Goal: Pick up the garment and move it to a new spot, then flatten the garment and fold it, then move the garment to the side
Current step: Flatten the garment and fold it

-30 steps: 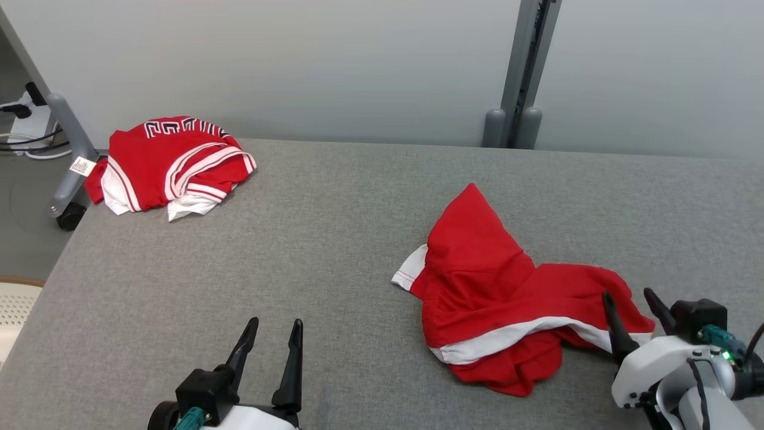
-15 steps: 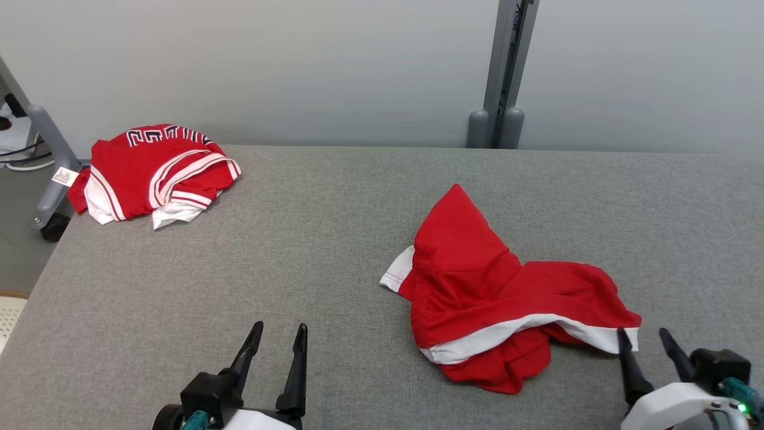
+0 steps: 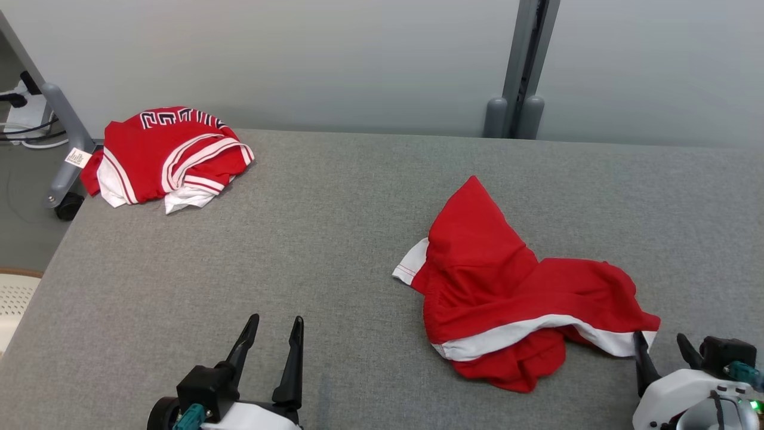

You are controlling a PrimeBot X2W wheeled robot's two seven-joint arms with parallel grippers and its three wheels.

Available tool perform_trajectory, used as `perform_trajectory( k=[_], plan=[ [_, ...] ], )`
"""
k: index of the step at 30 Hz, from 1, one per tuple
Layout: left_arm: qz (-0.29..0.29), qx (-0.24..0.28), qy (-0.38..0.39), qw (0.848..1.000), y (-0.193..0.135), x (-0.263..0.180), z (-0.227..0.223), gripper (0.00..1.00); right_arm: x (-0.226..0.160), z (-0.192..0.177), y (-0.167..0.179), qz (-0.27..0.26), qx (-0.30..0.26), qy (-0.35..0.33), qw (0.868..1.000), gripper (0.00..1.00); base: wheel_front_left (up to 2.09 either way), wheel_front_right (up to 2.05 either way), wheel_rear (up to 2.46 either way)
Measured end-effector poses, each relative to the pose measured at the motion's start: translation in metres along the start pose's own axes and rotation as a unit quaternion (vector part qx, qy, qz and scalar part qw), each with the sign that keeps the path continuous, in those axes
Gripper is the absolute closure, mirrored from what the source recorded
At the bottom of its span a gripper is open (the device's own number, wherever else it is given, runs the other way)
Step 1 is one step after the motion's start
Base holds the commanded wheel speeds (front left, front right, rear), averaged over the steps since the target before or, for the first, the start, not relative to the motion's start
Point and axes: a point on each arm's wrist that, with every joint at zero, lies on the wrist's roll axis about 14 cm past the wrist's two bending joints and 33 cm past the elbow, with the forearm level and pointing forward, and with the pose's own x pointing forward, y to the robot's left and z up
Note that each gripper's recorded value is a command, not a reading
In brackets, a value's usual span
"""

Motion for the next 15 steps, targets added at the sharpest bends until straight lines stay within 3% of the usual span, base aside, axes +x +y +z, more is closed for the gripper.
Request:
perform_trajectory(
  k=[3, 5, 6, 7, 9, 15],
  plan=[
    [0.005, 0.001, 0.000, 1.000, 0.003, 0.001, 0.000, 0.00, 0.006, -0.004, 0.012, 0.014, 0.001, 0.013, 1.000, 0.00, 0.00, 0.00, 0.00],
    [0.008, 0.001, 0.000, 1.000, 0.005, 0.000, 0.000, 0.00, 0.009, -0.006, 0.020, 0.024, 0.003, 0.018, 1.000, 0.54, 0.00, 0.00, 0.00],
    [0.009, 0.001, 0.001, 1.000, 0.006, 0.000, 0.000, 0.00, 0.010, -0.007, 0.024, 0.028, 0.004, 0.021, 0.999, 0.62, 0.00, 0.00, 0.00],
    [0.010, 0.002, 0.001, 1.000, 0.007, 0.000, 0.000, 0.00, 0.011, -0.008, 0.027, 0.033, 0.004, 0.023, 0.999, 0.80, 0.00, 0.00, 0.00],
    [0.011, 0.002, 0.000, 1.000, 0.008, 0.000, 0.000, 0.00, 0.012, -0.008, 0.031, 0.037, 0.005, 0.025, 0.999, 1.00, 0.00, 0.00, 0.00],
    [0.011, 0.002, -0.003, 1.000, 0.007, 0.001, 0.002, 0.00, 0.016, 0.003, 0.022, 0.033, -0.009, 0.010, 0.999, 1.00, 0.00, 0.00, 0.00]
  ],
)
